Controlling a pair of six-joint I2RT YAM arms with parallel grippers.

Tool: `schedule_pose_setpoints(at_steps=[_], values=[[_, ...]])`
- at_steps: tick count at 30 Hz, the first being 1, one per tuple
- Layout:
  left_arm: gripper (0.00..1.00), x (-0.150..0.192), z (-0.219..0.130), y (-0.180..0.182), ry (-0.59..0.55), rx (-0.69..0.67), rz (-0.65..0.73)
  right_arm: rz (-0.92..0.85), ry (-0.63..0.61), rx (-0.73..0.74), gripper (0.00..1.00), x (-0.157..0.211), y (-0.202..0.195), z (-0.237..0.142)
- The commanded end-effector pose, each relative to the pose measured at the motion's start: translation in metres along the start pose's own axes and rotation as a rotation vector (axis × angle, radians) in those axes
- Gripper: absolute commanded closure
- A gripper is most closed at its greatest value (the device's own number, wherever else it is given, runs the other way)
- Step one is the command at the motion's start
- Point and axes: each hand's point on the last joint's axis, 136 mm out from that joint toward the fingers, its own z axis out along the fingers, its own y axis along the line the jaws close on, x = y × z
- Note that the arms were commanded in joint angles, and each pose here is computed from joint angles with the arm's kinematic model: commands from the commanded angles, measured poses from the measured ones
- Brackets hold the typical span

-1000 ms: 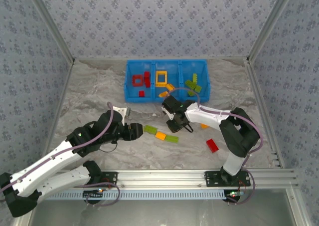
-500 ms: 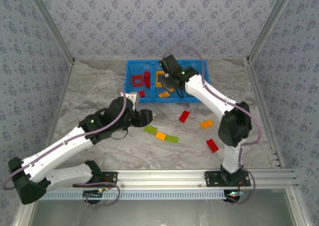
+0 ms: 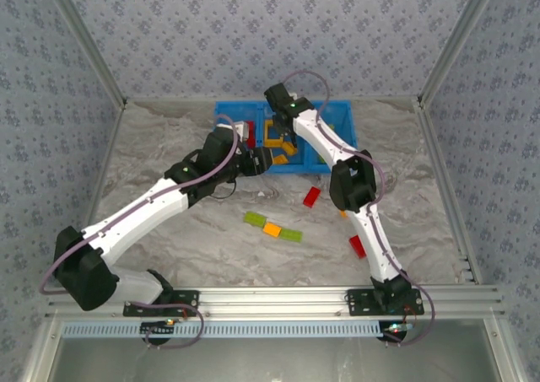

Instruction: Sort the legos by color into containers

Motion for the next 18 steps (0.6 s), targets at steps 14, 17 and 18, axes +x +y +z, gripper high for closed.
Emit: schedule_pose_setpoints(at_steps=[14, 17, 18], values=[[0.36, -0.016, -0.009, -0.013, -0.044, 0.054, 0.001, 0.065, 0.028, -0.018, 0.61, 0.007, 0.008, 0.021], [0.36, -0.015, -0.011, -0.012, -0.040, 0.049, 0.002, 0.062, -0.004, -0.025, 0.48, -0.006, 0.009, 0.003], [0.36, -0.015, -0.012, -0.012, -0.040, 0.047, 0.002, 0.062, -0.023, -0.031, 0.44, -0.012, 0.009, -0.006]])
